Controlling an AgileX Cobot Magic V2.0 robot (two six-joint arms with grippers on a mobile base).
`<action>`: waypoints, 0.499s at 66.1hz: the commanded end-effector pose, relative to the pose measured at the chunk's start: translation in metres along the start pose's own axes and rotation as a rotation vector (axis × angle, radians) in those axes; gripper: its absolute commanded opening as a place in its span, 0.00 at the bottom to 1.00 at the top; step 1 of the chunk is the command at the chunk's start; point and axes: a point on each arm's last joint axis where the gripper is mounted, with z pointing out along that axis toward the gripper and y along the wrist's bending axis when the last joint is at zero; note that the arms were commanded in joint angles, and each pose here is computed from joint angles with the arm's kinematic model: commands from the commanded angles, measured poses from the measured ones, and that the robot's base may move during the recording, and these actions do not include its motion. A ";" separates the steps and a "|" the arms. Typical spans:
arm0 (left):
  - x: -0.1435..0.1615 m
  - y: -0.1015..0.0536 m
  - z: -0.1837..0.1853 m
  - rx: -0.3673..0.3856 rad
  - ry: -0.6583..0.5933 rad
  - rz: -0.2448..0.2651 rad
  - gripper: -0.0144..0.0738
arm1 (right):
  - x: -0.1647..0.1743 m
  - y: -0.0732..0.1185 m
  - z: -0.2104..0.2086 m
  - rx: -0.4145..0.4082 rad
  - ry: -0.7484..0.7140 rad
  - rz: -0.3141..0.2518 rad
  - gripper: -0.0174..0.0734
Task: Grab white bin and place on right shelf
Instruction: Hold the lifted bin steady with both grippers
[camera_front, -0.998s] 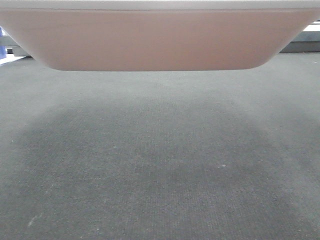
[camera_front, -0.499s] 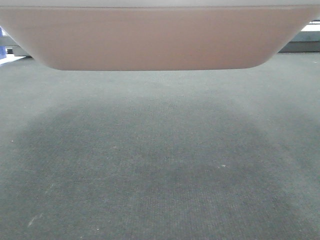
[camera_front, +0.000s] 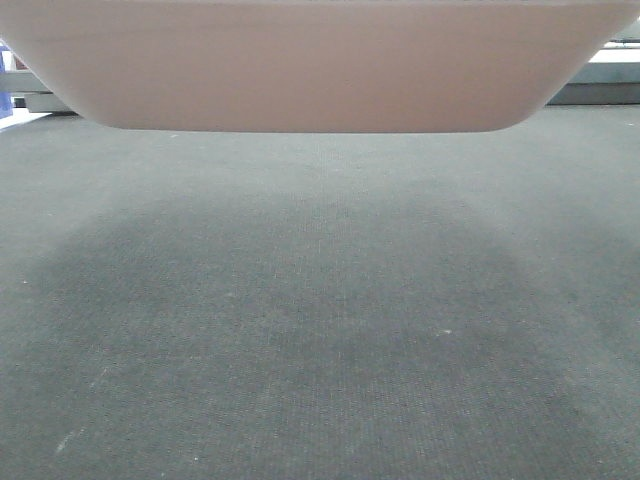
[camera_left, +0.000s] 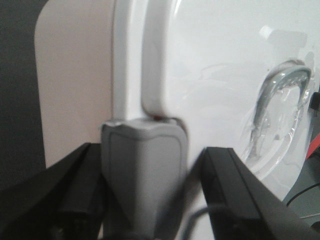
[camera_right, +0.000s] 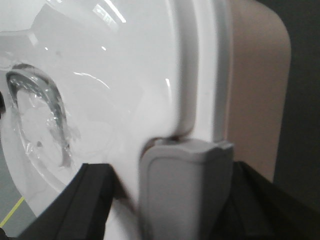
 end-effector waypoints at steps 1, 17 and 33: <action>-0.012 -0.028 -0.007 0.180 -0.084 -0.033 0.45 | -0.002 0.046 -0.012 -0.370 0.027 0.023 0.72; -0.011 -0.025 -0.006 0.145 -0.071 -0.013 0.45 | -0.002 0.046 -0.012 -0.370 0.027 0.023 0.73; -0.011 -0.025 -0.006 0.143 -0.073 -0.013 0.45 | -0.002 0.046 -0.012 -0.366 0.022 0.024 0.73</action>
